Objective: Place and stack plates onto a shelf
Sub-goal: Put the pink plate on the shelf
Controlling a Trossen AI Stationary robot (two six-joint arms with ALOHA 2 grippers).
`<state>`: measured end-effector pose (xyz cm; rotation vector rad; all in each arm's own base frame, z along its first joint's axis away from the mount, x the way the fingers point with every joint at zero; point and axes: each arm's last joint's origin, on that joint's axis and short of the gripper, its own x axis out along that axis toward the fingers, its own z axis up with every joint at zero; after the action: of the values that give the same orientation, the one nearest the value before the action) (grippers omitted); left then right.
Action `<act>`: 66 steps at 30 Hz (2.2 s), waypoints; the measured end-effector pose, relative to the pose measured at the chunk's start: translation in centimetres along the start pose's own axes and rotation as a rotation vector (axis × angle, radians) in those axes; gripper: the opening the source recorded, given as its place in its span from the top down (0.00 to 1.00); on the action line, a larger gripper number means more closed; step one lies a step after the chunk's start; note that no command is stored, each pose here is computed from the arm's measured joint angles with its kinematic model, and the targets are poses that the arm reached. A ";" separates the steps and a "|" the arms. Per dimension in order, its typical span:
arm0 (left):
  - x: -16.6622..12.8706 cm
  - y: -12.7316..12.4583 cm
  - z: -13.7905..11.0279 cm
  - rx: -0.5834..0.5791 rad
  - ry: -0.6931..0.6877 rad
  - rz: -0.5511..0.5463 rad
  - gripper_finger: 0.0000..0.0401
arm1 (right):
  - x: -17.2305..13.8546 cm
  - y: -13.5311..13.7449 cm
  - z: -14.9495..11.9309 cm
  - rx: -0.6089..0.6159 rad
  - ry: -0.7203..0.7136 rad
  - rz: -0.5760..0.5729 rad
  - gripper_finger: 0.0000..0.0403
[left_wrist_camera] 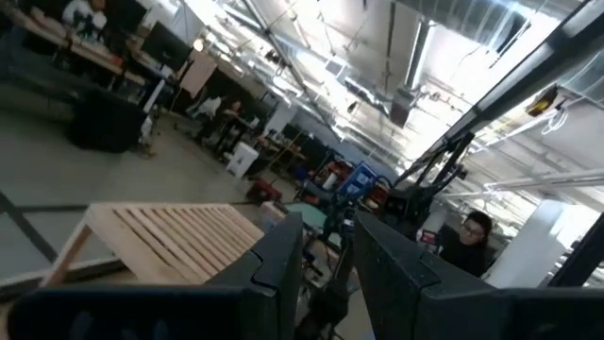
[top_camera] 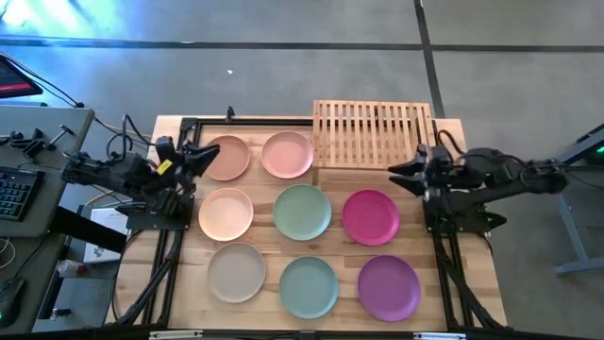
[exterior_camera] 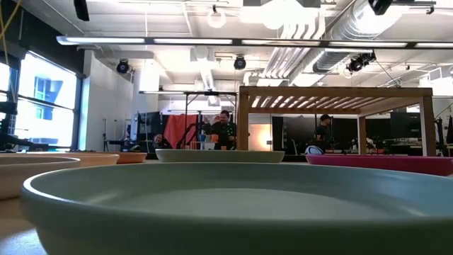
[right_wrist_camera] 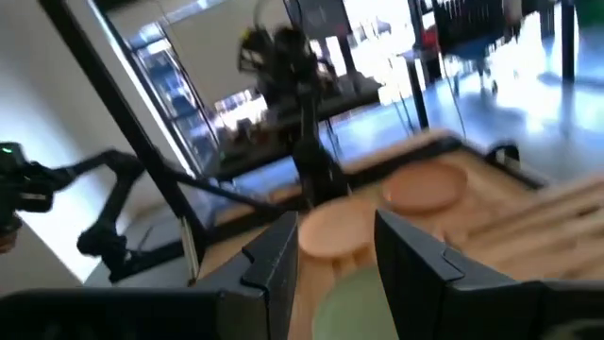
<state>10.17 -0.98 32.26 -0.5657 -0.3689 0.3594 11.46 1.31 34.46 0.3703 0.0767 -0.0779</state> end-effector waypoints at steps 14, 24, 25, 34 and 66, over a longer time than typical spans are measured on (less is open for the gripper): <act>1.2 0.4 -4.2 0.040 0.297 0.046 0.79 | 6.4 1.1 -1.5 0.027 0.476 -0.207 0.69; 2.2 0.3 -6.1 0.100 0.378 0.069 0.79 | 9.7 1.3 -4.3 0.195 0.692 -0.270 0.69; 2.2 0.3 -6.1 0.102 0.380 0.070 0.79 | 10.0 1.4 -4.6 0.197 0.708 -0.278 0.69; 2.4 0.3 -6.6 0.119 0.396 0.084 0.79 | 12.2 1.8 -7.3 0.252 0.807 -0.359 0.69; 2.4 0.3 -6.7 0.123 0.398 0.088 0.79 | 18.9 0.3 -18.0 0.311 1.021 -0.653 0.69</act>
<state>15.07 -2.69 27.41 -0.5200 0.0610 0.3422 29.16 6.99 16.17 0.6561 1.2078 -0.5460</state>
